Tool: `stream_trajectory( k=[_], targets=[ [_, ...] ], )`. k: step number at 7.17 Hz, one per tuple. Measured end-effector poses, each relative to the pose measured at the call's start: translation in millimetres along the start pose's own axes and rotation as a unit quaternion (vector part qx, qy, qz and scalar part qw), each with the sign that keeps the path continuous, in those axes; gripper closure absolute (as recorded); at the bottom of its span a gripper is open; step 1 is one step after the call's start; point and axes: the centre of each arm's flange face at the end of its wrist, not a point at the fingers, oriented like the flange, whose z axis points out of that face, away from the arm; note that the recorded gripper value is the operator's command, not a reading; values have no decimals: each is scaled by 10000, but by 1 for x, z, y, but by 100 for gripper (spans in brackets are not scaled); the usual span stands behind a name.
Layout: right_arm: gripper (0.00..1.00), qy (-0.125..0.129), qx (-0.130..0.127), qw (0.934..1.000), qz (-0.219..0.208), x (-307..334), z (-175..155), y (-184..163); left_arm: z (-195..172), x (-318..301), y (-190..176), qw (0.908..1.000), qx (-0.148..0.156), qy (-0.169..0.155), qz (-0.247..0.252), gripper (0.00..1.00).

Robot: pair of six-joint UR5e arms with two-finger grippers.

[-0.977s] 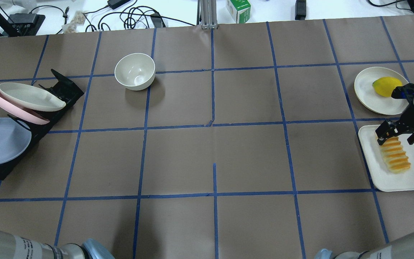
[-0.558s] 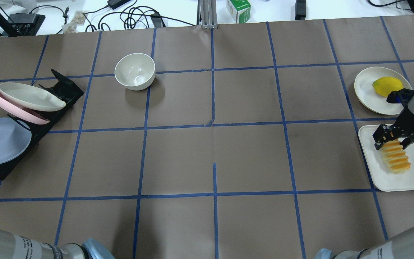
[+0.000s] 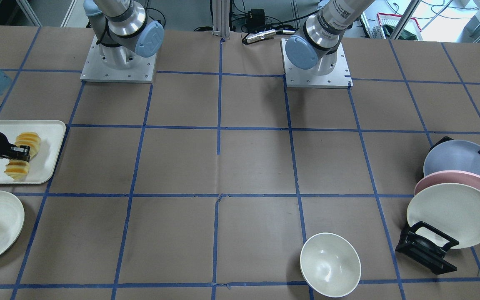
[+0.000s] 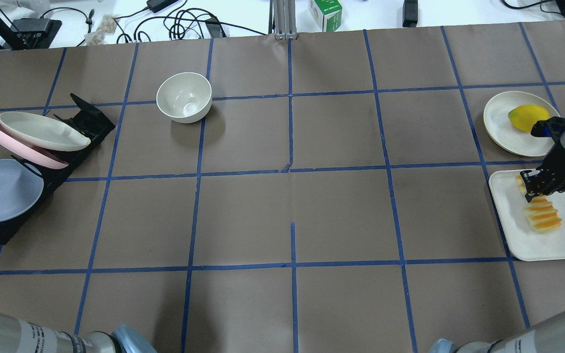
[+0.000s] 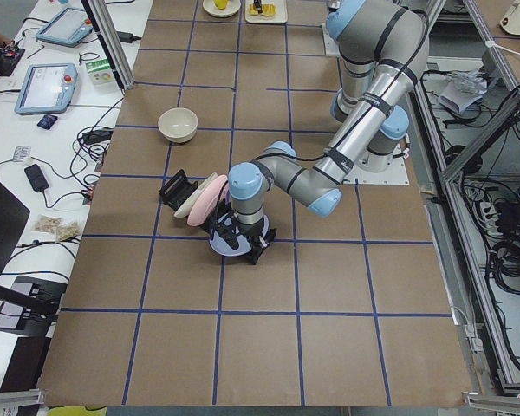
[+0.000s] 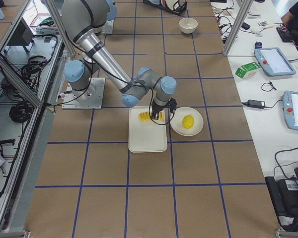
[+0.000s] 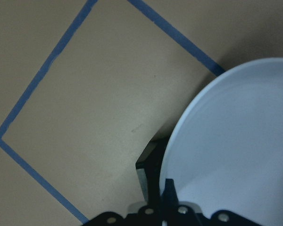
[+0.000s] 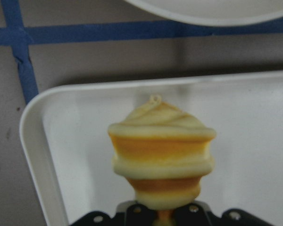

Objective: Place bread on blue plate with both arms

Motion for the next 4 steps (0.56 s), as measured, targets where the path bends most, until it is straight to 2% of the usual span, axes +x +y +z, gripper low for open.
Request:
stream_trajectory(
  k=[2,4],
  targets=[
    [100,56,160,9999,-11,6,-43,-9,-16,-3,-1,10000,27,-17,16,100],
    [100,-142,267,9995,-35,4,-94,-11,-51,-14,4,9997,-125,-96,197,100]
  ],
)
